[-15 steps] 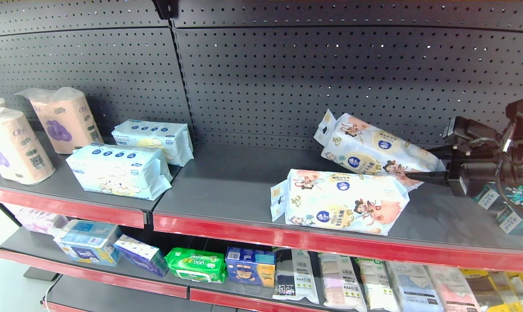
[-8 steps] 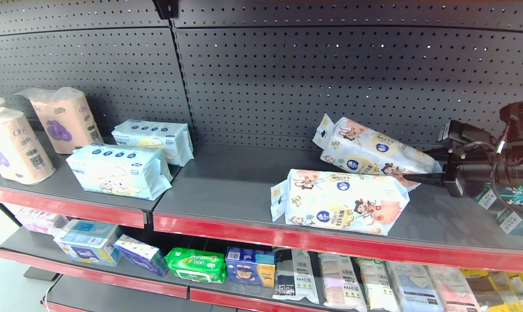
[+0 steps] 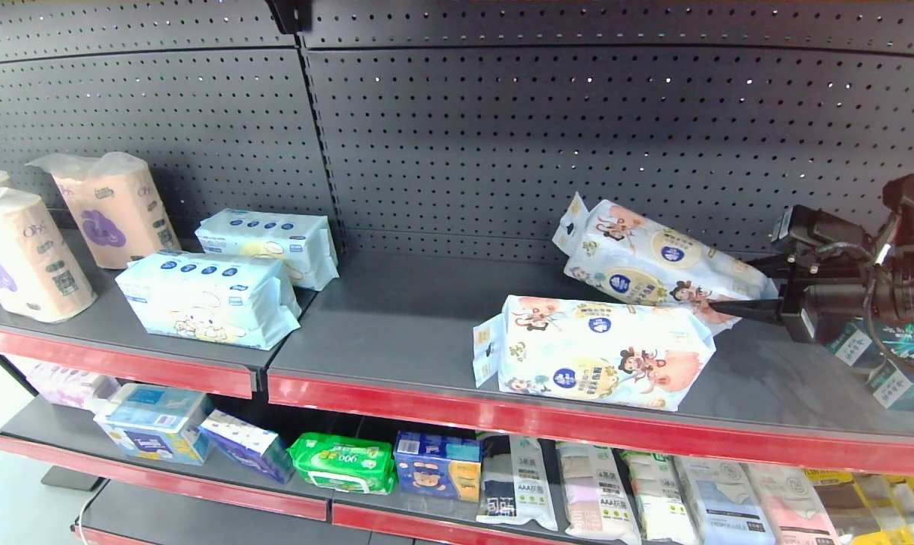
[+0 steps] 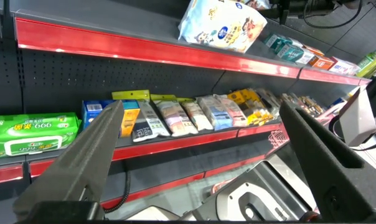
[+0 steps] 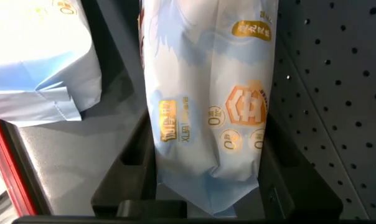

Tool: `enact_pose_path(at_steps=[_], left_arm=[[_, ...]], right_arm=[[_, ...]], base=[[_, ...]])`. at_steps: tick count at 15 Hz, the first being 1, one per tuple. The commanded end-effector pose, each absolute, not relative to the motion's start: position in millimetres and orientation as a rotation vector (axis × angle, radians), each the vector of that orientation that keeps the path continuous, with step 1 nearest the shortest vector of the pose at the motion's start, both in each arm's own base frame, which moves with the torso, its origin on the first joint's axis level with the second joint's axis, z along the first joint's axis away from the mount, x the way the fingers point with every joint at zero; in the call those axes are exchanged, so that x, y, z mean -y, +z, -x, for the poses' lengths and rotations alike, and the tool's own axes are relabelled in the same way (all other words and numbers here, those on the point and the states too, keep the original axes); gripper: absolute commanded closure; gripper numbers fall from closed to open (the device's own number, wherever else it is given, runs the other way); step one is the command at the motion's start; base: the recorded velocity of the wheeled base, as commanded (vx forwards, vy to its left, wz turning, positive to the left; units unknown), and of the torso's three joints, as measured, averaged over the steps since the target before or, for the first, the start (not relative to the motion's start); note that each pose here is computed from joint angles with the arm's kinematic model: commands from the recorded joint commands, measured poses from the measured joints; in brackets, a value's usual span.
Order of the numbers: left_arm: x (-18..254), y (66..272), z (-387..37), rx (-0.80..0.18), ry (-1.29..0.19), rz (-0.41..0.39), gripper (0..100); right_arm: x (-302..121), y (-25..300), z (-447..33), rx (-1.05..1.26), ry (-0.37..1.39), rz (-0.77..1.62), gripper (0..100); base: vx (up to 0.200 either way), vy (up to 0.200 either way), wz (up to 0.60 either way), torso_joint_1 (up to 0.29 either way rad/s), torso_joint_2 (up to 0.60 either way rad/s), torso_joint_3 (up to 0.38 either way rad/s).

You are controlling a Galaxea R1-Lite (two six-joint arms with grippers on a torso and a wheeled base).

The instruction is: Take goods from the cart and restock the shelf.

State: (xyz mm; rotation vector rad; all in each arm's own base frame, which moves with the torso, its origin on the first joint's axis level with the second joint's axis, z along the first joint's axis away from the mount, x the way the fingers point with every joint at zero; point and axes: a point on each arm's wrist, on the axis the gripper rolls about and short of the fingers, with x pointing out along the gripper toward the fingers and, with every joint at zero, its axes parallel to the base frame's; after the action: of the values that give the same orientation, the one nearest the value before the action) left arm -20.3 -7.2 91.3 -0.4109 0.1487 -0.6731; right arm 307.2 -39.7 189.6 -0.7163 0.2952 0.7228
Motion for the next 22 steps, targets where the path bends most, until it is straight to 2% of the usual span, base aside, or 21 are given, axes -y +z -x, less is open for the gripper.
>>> enact_pose_path(at_steps=[1, 9, 14, 22], left_arm=[[7, 91, 20, -0.150, -0.674, 0.411, 0], [7, 89, 20, -0.152, -0.670, 0.400, 0], [7, 88, 20, -0.153, -0.670, 0.401, 0], [7, 88, 20, -0.152, -0.670, 0.400, 0]], right_arm=[[40, 192, -306, -0.281, 0.717, 0.724, 100], [38, 192, -304, -0.237, 0.679, 0.756, 100], [33, 194, -299, -0.256, 0.619, 0.652, 100], [20, 188, -305, -0.279, 0.691, 0.687, 100]], base=[[0.000, 0.000, 0.00, 0.000, 0.00, 0.000], [0.000, 0.000, 0.00, 0.000, 0.00, 0.000], [0.000, 0.000, 0.00, 0.000, 0.00, 0.000], [0.000, 0.000, 0.00, 0.000, 0.00, 0.000]])
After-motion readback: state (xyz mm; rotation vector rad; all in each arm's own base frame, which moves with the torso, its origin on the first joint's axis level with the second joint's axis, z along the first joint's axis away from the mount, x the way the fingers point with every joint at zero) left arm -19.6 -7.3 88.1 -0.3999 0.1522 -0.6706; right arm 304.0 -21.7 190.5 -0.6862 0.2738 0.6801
